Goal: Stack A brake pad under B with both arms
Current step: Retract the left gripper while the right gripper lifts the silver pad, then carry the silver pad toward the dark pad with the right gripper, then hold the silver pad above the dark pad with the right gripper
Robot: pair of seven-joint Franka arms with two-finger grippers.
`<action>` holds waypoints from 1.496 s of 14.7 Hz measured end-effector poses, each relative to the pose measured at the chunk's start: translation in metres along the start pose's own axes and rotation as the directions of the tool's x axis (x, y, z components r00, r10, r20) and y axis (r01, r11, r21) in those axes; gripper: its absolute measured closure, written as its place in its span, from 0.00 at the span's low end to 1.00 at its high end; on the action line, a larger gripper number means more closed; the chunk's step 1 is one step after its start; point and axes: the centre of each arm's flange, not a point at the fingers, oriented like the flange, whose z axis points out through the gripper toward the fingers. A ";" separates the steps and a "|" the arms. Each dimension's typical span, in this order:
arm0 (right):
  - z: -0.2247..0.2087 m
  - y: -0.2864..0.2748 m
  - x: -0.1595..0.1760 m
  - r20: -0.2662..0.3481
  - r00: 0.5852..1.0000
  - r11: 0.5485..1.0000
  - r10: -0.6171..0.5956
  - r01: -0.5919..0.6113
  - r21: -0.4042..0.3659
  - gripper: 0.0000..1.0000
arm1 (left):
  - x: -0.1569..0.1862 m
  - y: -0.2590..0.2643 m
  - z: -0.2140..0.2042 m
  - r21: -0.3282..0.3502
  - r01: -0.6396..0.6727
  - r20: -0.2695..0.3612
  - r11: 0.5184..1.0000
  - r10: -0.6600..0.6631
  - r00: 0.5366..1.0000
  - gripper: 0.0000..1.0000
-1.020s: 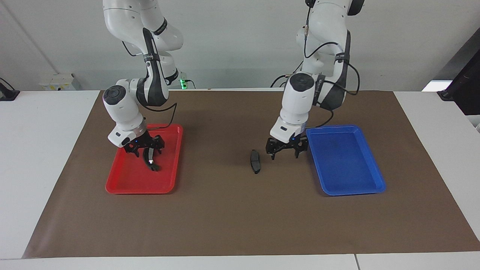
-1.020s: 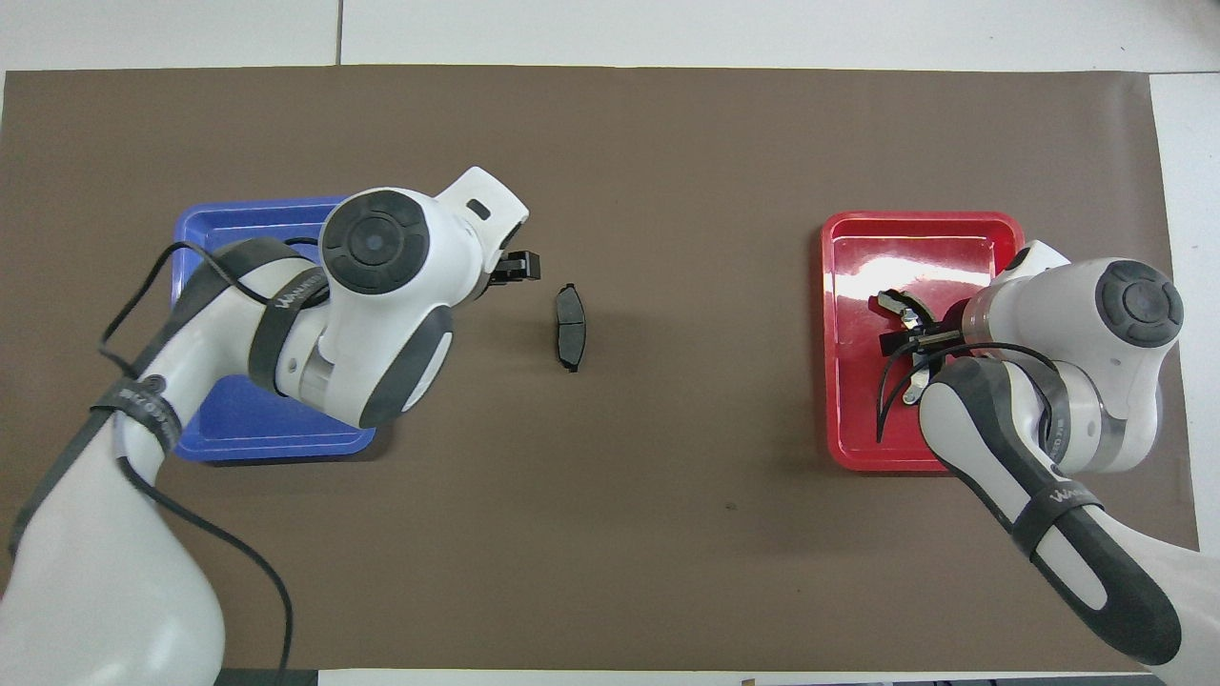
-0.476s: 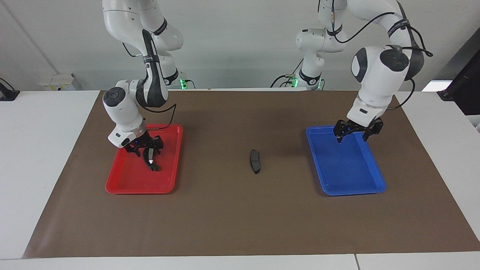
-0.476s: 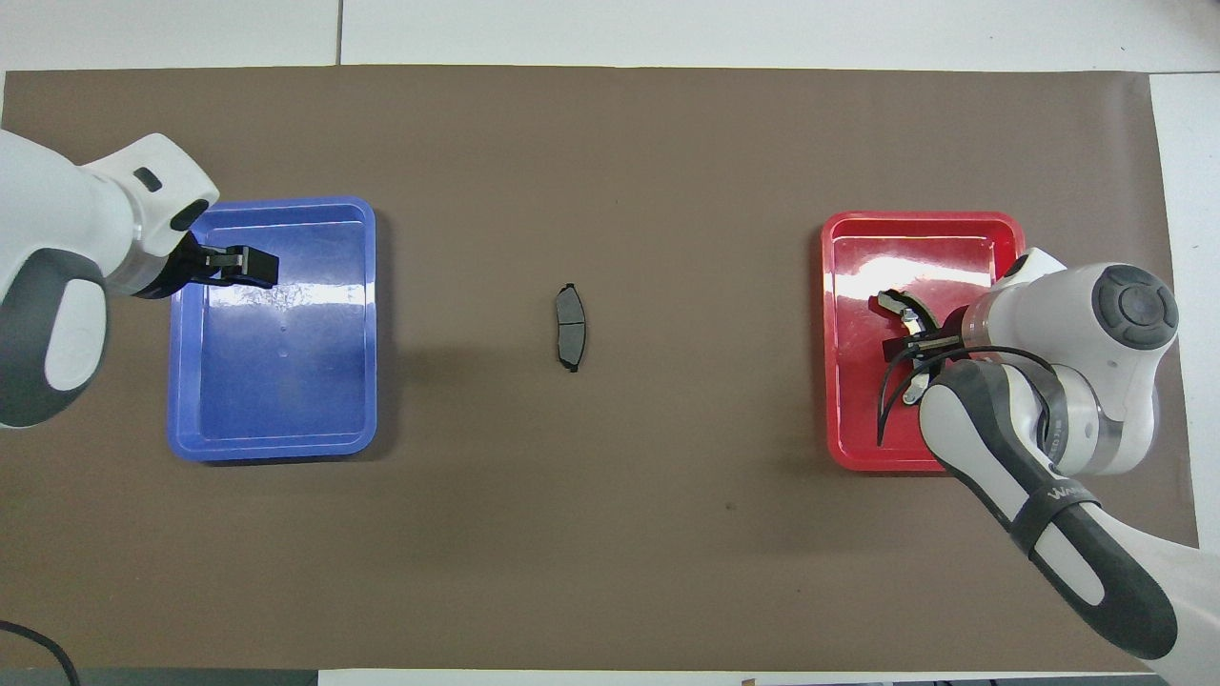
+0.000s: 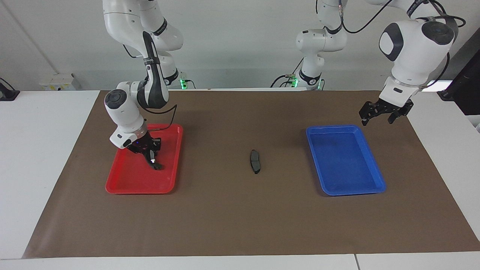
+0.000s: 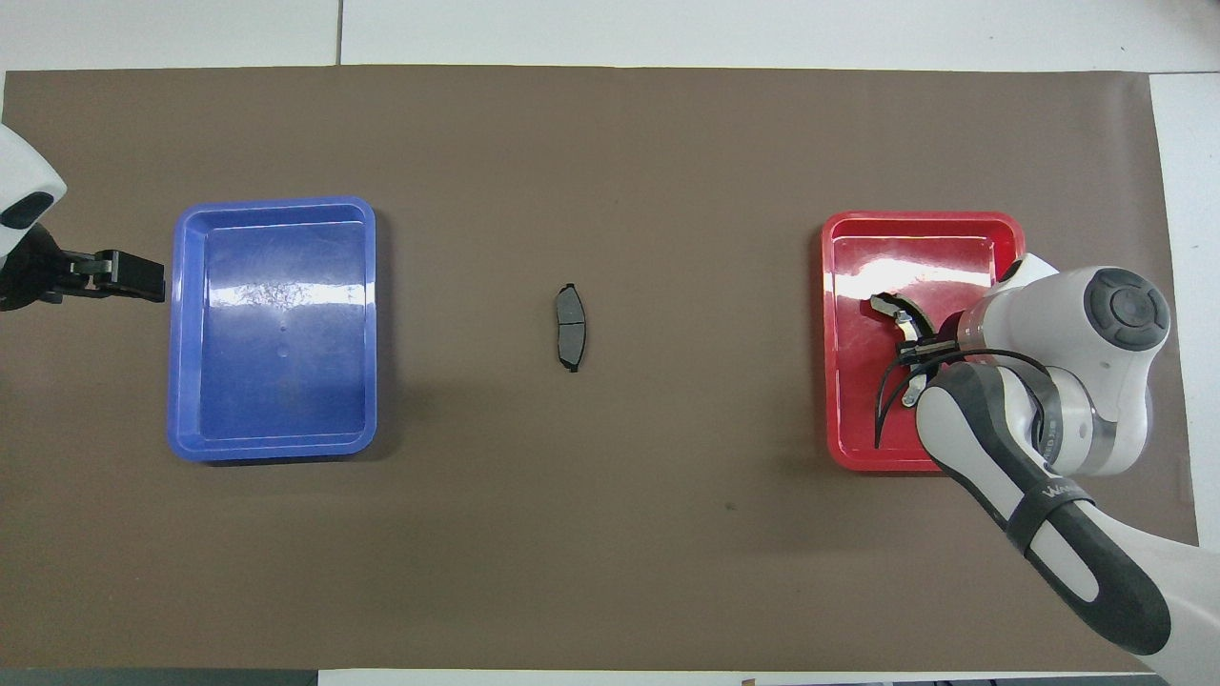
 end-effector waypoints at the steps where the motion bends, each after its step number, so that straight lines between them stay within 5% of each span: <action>1: -0.005 0.000 0.003 0.007 1.000 1.000 0.002 -0.002 0.002 0.57 | -0.001 -0.005 -0.005 -0.011 0.001 0.004 1.000 -0.001 1.000 0.01; 5: -0.045 -0.030 0.032 0.000 0.995 0.995 0.104 -0.104 0.006 0.57 | -0.010 -0.029 -0.017 -0.024 -0.003 0.026 1.000 0.004 1.000 0.01; 10: -0.087 -0.147 0.054 -0.019 0.995 0.995 0.096 -0.096 0.014 0.57 | -0.020 -0.031 -0.030 -0.028 -0.006 0.037 1.000 0.007 0.999 0.01; 16: -0.065 -0.301 0.069 -0.029 0.992 0.992 0.125 -0.125 0.022 0.57 | -0.023 -0.031 -0.040 -0.031 -0.005 0.052 1.000 0.007 0.999 0.01; 22: -0.035 -0.380 0.077 -0.038 0.991 0.991 0.131 -0.130 0.024 0.57 | -0.023 -0.030 -0.040 -0.031 -0.006 0.054 0.999 0.008 0.998 0.00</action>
